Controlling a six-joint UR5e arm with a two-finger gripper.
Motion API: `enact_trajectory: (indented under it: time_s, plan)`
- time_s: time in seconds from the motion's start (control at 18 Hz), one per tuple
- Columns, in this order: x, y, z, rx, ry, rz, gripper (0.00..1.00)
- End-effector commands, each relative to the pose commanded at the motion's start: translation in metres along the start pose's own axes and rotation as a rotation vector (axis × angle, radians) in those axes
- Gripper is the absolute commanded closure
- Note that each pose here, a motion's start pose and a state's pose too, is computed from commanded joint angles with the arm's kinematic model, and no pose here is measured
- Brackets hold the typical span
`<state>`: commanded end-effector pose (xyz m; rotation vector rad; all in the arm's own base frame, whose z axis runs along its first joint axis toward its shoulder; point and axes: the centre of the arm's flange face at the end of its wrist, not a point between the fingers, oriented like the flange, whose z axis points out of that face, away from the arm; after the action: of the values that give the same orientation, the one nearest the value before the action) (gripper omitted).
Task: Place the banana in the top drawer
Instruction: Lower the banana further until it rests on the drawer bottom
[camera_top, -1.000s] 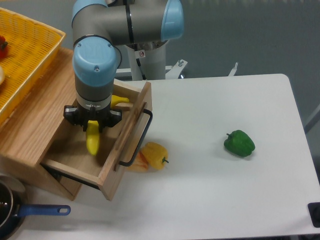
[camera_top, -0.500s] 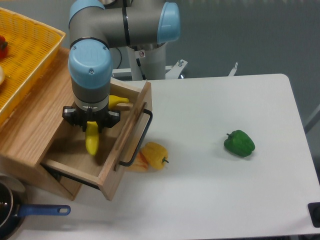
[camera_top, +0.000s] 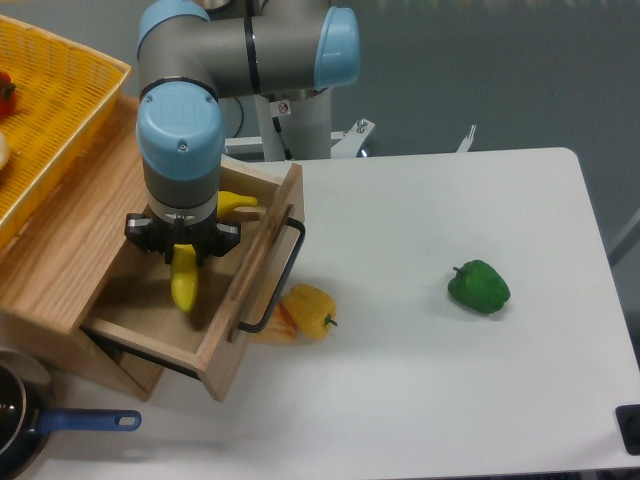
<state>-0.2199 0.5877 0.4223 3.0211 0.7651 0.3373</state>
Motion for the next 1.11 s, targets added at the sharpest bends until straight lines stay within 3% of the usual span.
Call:
enact_trajectory:
  time_s: [0.17, 0.89, 1.11]
  plan:
    - [-0.0005, 0.0001, 0.0, -0.001, -0.005, 0.002, 0.55]
    - [0.0045, 0.0028, -0.0023, 0.002, -0.021, 0.012, 0.5]
    - [0.0027, 0.0036, -0.0063, 0.009, -0.02, 0.011, 0.44]
